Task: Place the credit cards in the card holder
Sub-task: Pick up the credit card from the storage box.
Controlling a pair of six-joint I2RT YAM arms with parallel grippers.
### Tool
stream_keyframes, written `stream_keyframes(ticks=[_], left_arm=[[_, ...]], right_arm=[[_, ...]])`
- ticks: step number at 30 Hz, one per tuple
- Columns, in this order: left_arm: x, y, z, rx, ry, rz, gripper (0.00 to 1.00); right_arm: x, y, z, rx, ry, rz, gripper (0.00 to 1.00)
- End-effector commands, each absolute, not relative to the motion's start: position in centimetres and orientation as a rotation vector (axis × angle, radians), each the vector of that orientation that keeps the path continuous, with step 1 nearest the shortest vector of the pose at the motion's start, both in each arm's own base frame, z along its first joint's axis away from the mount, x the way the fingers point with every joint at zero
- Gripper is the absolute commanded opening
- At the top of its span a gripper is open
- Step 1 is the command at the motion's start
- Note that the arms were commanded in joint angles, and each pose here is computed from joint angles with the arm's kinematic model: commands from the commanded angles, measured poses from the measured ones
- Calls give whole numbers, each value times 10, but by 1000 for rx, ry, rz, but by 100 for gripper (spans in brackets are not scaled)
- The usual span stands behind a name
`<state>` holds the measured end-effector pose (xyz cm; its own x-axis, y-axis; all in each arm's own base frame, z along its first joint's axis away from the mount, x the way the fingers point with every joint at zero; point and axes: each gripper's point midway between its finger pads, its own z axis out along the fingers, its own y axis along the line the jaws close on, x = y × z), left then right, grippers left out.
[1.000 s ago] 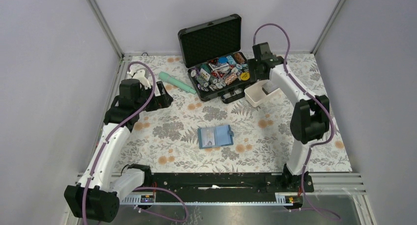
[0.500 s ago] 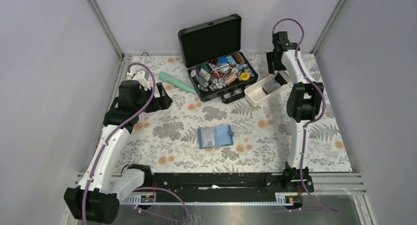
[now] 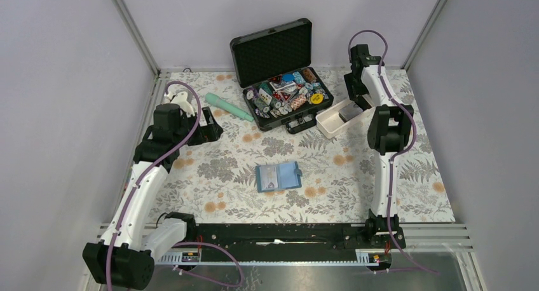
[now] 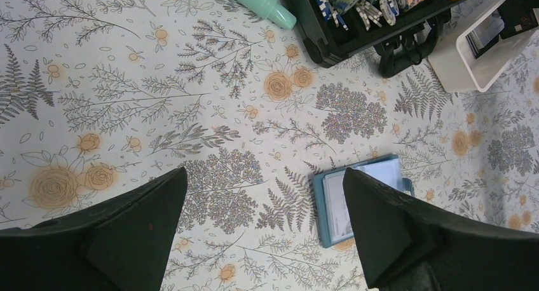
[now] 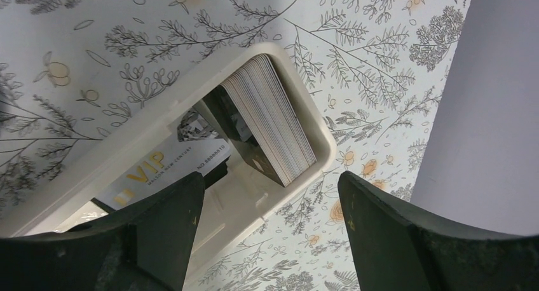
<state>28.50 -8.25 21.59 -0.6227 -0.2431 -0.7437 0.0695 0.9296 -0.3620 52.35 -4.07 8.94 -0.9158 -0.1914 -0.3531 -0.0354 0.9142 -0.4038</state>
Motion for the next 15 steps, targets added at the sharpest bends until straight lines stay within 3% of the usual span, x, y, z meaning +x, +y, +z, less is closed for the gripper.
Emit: stream_keyframes(ticks=[1,15], left_arm=[[289,-83,223,-100,2161,-456,99],[290,-83,223,-108,2164,-466,99]], right_arm=[[520,-54,81,-214,2705,-687,84],[526,-64,69,-202,2693,-786,78]])
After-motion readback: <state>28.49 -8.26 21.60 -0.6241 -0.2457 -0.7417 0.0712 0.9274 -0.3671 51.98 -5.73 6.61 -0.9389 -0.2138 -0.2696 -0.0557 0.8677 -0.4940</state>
